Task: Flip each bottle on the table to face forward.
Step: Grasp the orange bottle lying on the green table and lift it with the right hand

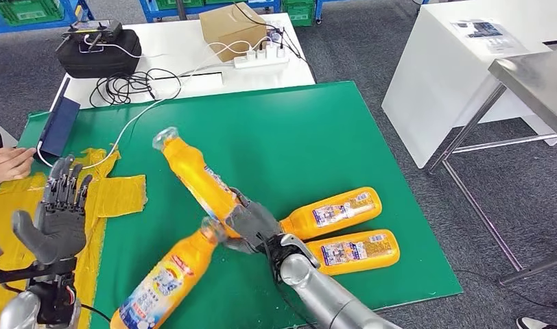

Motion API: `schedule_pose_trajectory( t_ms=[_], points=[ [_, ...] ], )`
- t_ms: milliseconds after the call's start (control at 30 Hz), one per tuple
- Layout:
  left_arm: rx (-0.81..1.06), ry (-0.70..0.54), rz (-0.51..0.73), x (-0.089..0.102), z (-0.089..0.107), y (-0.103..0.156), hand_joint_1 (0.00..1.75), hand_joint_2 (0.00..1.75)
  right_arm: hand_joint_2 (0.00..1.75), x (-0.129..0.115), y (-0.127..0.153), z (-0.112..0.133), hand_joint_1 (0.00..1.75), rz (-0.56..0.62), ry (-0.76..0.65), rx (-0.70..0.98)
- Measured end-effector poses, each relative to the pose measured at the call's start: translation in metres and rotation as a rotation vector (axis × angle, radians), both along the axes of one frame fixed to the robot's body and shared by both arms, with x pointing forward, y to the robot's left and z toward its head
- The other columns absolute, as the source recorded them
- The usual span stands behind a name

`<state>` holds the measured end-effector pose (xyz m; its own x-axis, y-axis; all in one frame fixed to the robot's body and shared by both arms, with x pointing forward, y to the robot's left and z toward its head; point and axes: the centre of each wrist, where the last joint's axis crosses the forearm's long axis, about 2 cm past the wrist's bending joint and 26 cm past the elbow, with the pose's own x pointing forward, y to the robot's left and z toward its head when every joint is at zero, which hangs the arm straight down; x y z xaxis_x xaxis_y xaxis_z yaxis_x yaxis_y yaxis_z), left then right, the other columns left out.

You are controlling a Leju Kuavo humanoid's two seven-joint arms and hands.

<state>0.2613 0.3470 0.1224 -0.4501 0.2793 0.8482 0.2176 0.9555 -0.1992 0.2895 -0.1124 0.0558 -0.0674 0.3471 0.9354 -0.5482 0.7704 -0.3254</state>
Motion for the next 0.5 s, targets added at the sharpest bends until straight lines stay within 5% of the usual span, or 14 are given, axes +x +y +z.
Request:
schedule_pose_trajectory(
  t_ms=[133, 267, 500],
  points=[
    [0.022, -0.015, 0.035, -0.009, 0.001, 0.001, 0.00, 0.00, 1.75, -0.005, -0.001, 0.012, 1.75, -0.053, -0.029, 0.130],
    [0.000, -0.035, 0.045, -0.015, 0.003, 0.001, 0.00, 1.75, 1.75, -0.010, -0.004, 0.023, 1.75, -0.093, -0.080, 0.216],
    [-0.012, -0.050, 0.006, -0.027, 0.004, -0.007, 0.00, 1.75, 1.75, -0.018, 0.000, 0.047, 1.75, -0.033, -0.156, 0.283]
  ],
)
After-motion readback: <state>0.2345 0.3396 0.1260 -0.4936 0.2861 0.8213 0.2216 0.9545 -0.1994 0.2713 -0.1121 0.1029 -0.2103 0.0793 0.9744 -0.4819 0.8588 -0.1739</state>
